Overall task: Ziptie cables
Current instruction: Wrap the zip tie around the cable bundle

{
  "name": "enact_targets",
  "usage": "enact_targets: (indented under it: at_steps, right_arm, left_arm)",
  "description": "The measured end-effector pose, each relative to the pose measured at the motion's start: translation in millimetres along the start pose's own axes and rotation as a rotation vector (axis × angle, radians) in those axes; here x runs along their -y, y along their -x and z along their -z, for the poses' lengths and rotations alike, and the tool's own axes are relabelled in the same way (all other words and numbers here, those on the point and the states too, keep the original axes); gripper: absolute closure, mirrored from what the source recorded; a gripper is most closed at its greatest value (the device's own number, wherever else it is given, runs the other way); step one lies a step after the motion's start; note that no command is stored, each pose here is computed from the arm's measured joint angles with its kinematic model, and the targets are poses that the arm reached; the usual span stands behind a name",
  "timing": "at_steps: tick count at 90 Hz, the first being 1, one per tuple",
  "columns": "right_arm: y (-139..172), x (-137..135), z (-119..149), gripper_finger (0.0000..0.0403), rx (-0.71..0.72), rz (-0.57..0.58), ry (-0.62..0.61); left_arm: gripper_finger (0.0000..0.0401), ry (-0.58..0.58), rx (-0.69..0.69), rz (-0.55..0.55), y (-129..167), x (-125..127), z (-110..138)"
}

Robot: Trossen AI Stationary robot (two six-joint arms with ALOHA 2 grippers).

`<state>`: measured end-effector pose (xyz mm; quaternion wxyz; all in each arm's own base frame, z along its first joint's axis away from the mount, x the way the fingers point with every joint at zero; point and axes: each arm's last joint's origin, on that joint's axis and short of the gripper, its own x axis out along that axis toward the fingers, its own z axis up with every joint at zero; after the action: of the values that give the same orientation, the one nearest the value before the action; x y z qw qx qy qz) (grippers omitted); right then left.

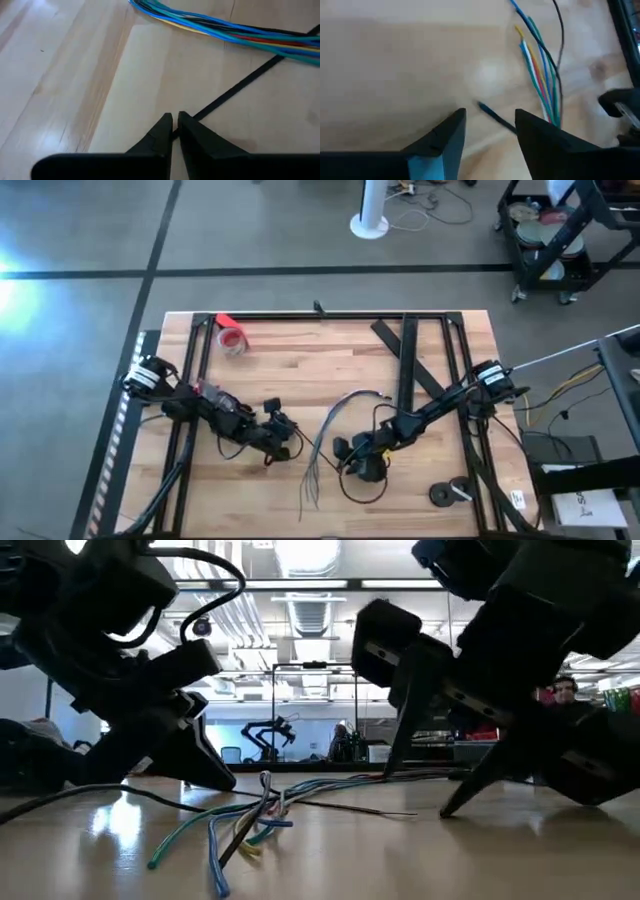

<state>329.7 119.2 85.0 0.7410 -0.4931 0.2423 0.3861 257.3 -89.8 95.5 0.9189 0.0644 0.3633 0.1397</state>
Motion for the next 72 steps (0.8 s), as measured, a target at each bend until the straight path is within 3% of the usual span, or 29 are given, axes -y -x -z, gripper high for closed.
enact_targets:
  at_steps: [33,72]
  right_arm:
    - [1,5,-1,0.0254,-0.039,-0.011,0.202]
    - [-8,0,-13,0.0265,0.01,0.001,0.23]
  left_arm:
    - [0.0379,0.161,0.016,0.013,0,1,-2]
    - [0.0379,0.219,0.026,0.045,-18,13,-1]
